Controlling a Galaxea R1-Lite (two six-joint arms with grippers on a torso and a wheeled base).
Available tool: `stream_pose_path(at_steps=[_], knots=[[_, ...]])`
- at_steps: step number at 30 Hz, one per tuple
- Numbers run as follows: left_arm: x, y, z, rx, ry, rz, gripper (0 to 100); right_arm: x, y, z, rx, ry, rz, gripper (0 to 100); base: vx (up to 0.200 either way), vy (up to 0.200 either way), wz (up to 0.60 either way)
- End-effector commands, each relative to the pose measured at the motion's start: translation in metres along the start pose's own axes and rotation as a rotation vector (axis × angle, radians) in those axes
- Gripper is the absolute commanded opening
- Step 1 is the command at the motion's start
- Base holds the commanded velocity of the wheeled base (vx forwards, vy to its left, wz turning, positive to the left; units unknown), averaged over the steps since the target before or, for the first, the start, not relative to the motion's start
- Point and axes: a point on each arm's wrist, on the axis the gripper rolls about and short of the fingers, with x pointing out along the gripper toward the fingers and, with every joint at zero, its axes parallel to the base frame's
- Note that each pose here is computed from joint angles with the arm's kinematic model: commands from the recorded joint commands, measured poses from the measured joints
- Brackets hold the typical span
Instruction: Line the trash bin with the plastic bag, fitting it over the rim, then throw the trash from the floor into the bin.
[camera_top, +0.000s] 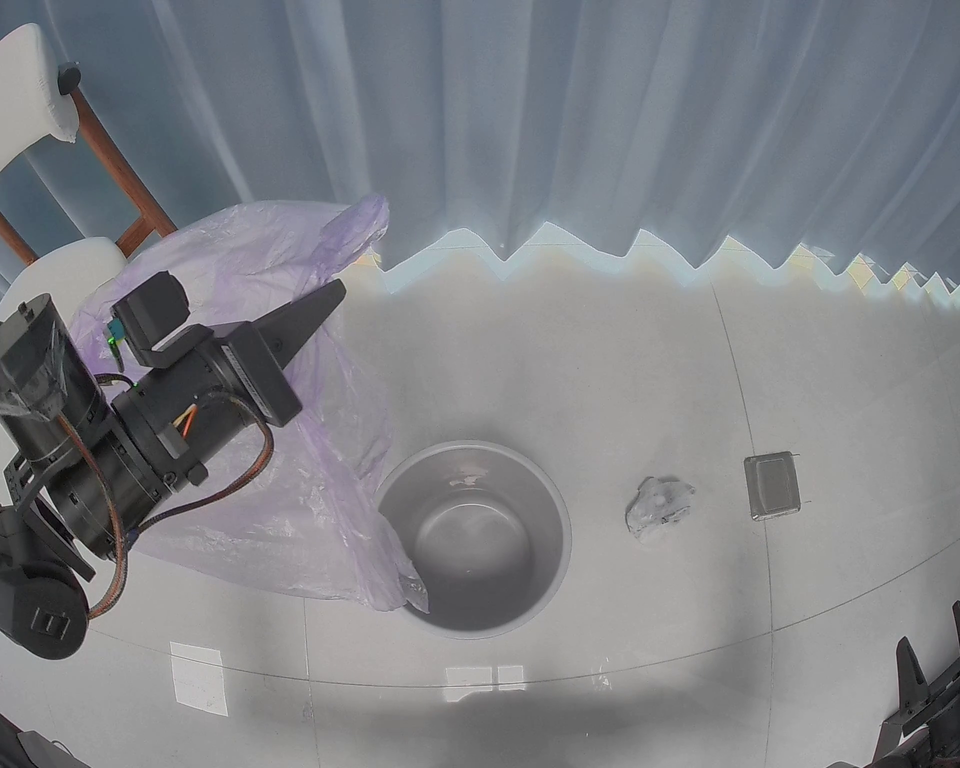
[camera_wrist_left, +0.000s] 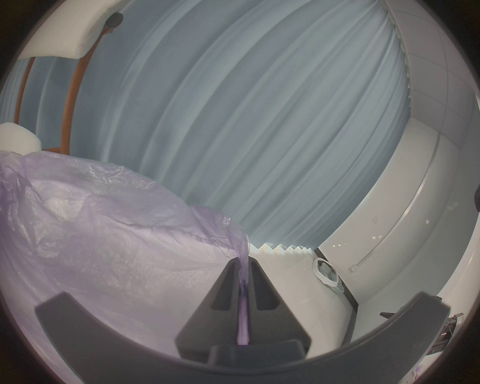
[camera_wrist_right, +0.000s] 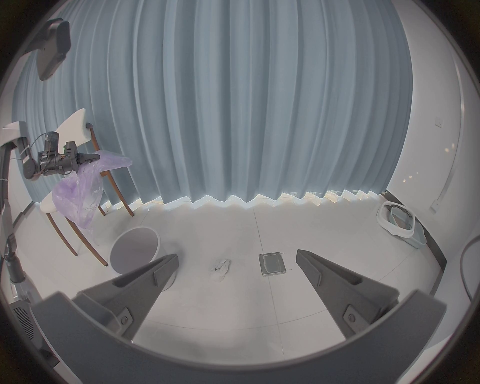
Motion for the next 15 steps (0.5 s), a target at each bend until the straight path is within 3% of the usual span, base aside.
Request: stream_pose_path(at_steps=[1, 7, 15], knots=[[0.007, -0.003, -0.011, -0.01, 0.023, -0.023, 0, 0.0, 0.0, -0.005, 0.0, 0.001, 0.0, 100, 0.0, 0.0, 0.0], [0.017, -0.014, -0.022, -0.031, 0.011, -0.086, 0, 0.0, 0.0, -0.005, 0.0, 0.001, 0.0, 100, 0.0, 0.0, 0.0], [0.037, -0.02, -0.019, -0.038, -0.059, -0.151, 0, 0.0, 0.0, -0.005, 0.0, -0.001, 0.0, 100, 0.0, 0.0, 0.0]])
